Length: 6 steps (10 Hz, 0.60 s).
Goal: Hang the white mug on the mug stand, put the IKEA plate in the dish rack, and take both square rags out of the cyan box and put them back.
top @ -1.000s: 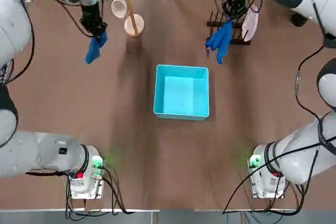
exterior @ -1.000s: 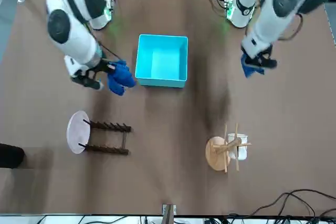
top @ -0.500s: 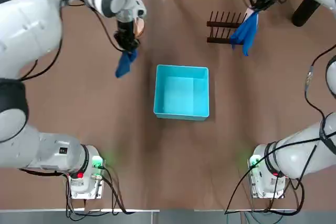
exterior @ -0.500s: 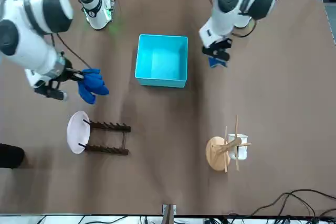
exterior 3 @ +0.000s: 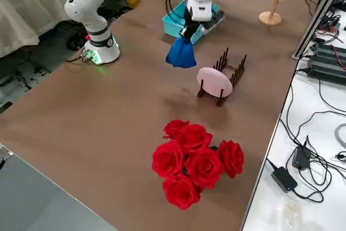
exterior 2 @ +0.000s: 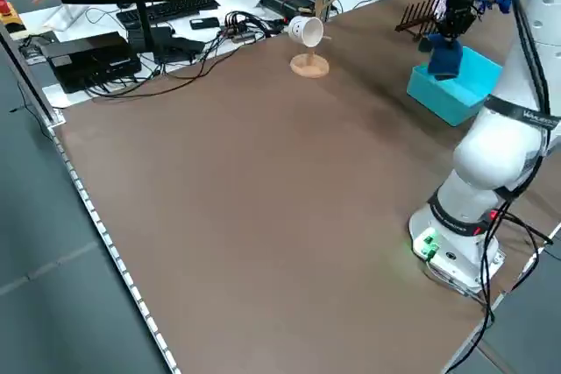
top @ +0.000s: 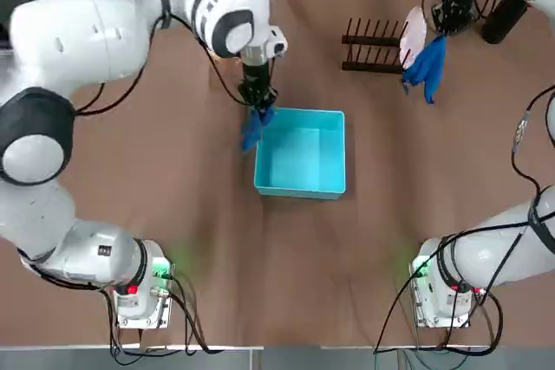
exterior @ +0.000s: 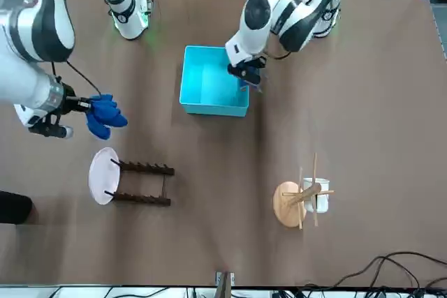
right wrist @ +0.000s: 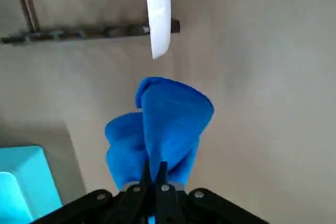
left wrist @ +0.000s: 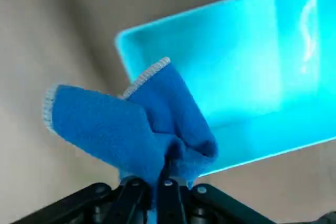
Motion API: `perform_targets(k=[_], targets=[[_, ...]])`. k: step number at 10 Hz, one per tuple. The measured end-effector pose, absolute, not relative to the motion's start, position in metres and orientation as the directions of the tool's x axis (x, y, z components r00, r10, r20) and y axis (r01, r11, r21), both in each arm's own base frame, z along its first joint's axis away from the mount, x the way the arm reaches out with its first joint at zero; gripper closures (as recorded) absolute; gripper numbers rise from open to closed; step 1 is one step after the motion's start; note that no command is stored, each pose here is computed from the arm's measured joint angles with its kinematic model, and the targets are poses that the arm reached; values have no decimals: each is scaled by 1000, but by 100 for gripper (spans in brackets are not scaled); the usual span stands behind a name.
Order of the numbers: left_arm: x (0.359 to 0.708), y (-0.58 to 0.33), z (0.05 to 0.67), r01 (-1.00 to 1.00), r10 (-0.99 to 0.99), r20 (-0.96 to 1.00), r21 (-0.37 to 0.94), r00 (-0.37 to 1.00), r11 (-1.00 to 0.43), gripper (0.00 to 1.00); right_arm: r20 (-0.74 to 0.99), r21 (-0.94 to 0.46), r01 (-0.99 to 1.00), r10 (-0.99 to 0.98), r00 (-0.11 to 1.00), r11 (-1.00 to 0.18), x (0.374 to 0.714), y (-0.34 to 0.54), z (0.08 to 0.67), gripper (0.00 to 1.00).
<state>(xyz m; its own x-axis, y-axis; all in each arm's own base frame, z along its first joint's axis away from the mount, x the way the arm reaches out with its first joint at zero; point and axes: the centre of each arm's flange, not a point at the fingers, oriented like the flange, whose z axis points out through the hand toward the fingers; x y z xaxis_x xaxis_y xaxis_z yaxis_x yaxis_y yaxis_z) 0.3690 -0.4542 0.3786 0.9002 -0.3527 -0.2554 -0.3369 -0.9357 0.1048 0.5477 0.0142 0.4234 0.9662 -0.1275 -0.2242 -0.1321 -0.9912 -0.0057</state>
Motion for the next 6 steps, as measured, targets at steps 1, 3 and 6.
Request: perform_targets(k=[1, 3, 6], targets=[[359, -470, 364, -329, -348, -258, 116, 901, -937, 94, -225, -7, -128, -123, 967, -992, 538, 15, 402, 97], [351, -490, 336, -319, -338, -242, 115, 909, -941, 94, -220, -10, -123, -118, 968, -992, 517, 18, 368, 97], [364, -494, 312, -285, -310, -272, 127, 911, -950, 82, -229, -7, -127, -122, 966, -992, 498, 16, 333, 97]])
